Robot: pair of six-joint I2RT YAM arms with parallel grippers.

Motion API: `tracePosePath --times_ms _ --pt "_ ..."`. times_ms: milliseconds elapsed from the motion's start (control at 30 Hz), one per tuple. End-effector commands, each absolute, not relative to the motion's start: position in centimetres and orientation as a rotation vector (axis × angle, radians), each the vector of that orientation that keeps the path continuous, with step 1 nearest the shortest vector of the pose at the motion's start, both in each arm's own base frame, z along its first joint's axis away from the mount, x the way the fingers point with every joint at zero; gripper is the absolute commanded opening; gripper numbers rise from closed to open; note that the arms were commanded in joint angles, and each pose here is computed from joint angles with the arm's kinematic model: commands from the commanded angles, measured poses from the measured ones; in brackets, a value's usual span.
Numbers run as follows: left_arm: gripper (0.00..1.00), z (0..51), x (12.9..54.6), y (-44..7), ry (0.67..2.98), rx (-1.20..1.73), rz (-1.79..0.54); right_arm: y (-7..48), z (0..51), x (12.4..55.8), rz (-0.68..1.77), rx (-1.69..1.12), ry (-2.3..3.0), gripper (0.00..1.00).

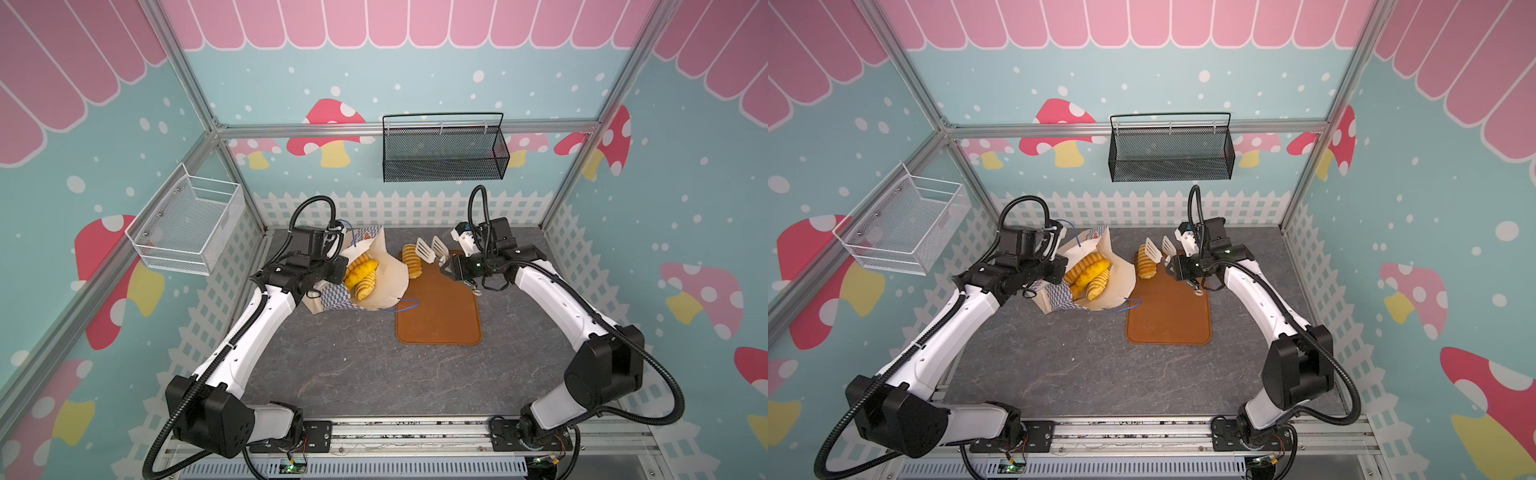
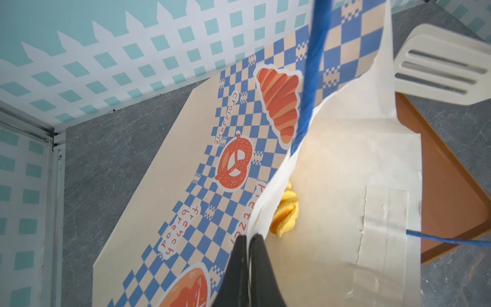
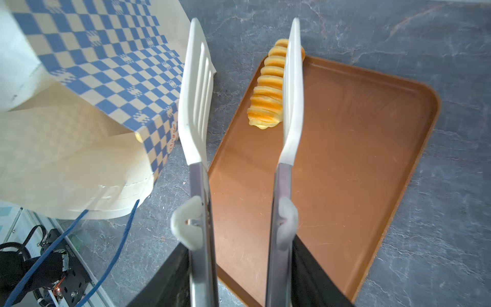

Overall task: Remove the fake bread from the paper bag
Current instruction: 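Move the open tongs back into the bag mouth with the right gripper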

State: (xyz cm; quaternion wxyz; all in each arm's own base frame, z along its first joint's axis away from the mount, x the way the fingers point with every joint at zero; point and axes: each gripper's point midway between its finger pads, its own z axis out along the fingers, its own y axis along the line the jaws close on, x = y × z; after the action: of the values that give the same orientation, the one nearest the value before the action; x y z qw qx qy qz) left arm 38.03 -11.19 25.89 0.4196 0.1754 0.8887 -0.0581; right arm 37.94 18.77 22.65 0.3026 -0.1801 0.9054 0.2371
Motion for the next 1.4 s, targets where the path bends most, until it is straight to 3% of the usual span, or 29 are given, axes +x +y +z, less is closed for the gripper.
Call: tracePosePath --times_ms 0,233,400,733,933,1367 --pt "0.00 27.5 37.7 -11.1 2.190 0.488 -0.061 18.9 26.2 36.2 0.633 -0.599 2.279 0.54" --pt "0.00 28.1 37.1 -13.2 2.145 0.603 0.017 20.5 28.2 32.6 0.600 -0.830 2.138 0.55" --pt "0.00 28.7 36.5 -13.5 2.128 0.607 -0.003 24.1 27.1 29.2 0.440 -1.103 2.034 0.54" --pt "0.00 28.8 35.1 -13.4 2.127 0.627 -0.031 25.4 26.6 27.5 0.204 -1.260 1.840 0.53" --pt "0.00 28.5 34.7 -14.0 2.154 0.658 -0.096 26.0 24.4 27.7 -0.083 -1.408 1.804 0.54" --pt "0.00 27.6 33.6 -14.6 2.185 0.693 -0.187 27.8 21.0 30.5 -0.460 -1.538 1.747 0.54"
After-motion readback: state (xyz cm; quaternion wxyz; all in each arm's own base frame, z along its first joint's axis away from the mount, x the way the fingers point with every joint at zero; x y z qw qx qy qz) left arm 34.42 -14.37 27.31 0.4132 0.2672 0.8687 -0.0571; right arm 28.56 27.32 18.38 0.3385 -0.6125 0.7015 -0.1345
